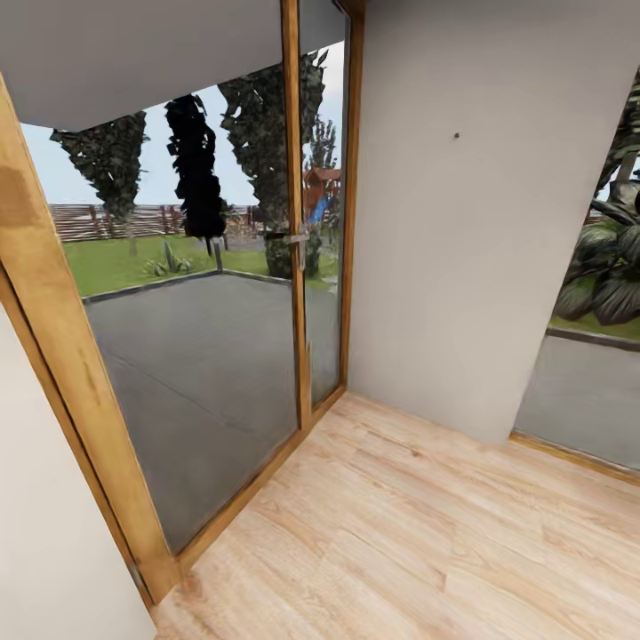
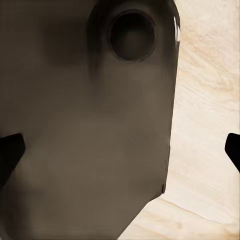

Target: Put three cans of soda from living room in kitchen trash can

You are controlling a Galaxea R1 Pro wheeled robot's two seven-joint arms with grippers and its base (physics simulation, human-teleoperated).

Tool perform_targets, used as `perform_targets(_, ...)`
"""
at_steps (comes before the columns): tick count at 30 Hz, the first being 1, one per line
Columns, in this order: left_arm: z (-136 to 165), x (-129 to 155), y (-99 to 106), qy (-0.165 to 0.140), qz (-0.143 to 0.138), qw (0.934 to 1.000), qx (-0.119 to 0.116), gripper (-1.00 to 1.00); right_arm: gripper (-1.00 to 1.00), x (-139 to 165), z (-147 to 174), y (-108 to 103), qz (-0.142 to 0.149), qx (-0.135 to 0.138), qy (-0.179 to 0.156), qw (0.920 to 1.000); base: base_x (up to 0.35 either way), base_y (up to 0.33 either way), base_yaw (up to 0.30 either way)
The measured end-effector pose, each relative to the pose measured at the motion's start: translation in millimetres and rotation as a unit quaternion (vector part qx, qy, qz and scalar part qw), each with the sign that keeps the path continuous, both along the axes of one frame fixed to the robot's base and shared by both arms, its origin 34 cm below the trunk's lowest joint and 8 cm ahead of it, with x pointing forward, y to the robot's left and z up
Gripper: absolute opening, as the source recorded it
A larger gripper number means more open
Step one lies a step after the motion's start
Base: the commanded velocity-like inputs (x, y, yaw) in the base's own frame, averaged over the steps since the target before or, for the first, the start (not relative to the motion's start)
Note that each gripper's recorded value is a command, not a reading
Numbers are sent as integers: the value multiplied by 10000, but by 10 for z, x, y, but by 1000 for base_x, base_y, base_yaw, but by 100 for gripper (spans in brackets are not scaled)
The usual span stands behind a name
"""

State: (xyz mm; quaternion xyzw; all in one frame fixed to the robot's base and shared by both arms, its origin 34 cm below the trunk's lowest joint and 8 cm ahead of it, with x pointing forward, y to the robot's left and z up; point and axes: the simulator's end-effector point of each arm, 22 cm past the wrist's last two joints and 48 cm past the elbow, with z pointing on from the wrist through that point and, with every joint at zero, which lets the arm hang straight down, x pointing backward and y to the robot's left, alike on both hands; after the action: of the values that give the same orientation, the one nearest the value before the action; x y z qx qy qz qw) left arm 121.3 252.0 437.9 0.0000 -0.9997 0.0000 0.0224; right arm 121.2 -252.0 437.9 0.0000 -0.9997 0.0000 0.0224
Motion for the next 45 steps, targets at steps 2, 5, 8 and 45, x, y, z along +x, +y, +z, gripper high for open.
perform_targets(2, 0, -8, -1, 11, 17, 10000, -20, 100, 100, -10, 1, 40, -33, 35, 38, 10000, 0, 0, 0)
perform_targets(5, 1, -9, -17, 13, 24, 10000, -56, 100, 100, -30, 2, 44, -26, 41, 82, 10000, 0, 0, 0)
perform_targets(8, 1, -9, -17, 13, 24, 10000, -56, 100, 100, -30, 2, 44, -26, 41, 82, 10000, 0, 0, 0)
perform_targets(45, 388, 2127, 224, -2665, -45, 9638, 84, 100, 100, 1947, 358, -242, 309, 354, -2586, 9648, 0, 0, 0)
